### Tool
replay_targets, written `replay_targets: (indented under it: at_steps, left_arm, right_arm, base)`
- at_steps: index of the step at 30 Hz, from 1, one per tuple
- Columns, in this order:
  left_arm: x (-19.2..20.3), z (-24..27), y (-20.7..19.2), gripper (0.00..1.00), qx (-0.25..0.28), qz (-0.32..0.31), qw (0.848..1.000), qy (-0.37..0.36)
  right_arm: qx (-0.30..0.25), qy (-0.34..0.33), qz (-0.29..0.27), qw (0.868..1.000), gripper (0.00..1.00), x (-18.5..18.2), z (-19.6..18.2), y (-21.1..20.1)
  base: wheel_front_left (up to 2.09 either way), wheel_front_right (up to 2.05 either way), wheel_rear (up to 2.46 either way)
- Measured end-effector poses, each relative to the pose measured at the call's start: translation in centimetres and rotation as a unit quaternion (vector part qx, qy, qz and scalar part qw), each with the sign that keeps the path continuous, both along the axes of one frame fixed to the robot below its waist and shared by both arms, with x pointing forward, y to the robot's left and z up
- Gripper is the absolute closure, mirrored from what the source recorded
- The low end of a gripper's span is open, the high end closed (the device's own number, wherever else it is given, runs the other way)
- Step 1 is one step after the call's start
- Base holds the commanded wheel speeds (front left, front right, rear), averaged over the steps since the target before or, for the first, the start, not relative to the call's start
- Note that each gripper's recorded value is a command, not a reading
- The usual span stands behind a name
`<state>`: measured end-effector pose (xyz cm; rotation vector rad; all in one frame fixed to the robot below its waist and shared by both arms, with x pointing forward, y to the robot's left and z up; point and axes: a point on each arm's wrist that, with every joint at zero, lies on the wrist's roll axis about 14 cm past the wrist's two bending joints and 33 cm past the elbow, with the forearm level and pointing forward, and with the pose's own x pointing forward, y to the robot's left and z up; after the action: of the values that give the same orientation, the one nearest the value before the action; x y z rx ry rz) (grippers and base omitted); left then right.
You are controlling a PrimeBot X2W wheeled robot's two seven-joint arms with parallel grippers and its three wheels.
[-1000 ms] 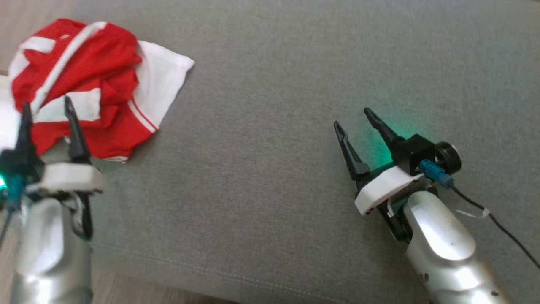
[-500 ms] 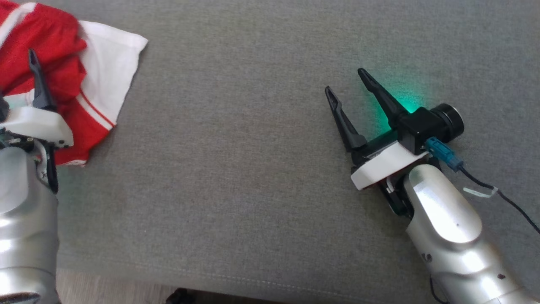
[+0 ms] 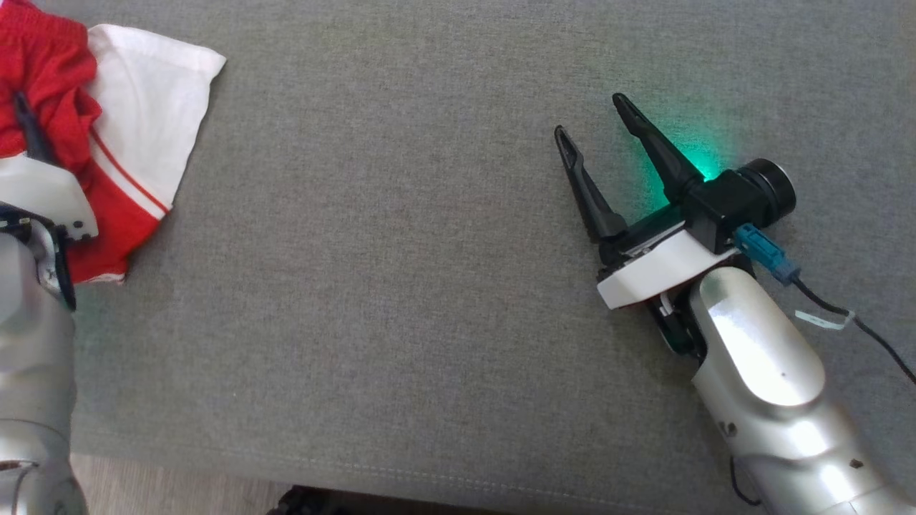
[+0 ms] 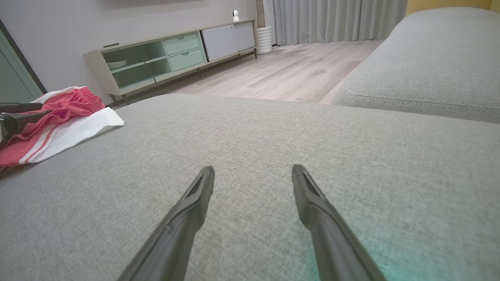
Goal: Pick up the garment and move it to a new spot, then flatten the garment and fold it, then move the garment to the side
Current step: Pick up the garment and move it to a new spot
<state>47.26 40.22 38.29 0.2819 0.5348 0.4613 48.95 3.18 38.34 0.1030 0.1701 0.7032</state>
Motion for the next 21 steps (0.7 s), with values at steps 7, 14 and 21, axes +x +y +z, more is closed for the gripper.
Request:
replay_targets:
  at_steps: [7,14,21]
  left_arm:
    - [0.0,-1.0,0.0,0.67,-0.004,0.002,1.0,0.022]
    - [0.0,-1.4,-0.4,1.0,-0.016,-0.002,1.0,0.018]
    - [1.0,-1.3,-1.0,1.0,-0.026,-0.021,0.999,0.001]
  right_arm:
    - [0.003,-0.001,-0.001,1.0,0.0,0.2,-0.1,-0.1]
    - [0.006,0.0,-0.004,1.0,0.0,0.2,-0.1,-0.2]
    - [0.008,0.002,-0.007,1.0,0.0,0.3,0.0,-0.3]
  base:
    - [0.0,0.0,0.0]
    - [0.0,0.0,0.0]
    - [0.0,0.0,0.0]
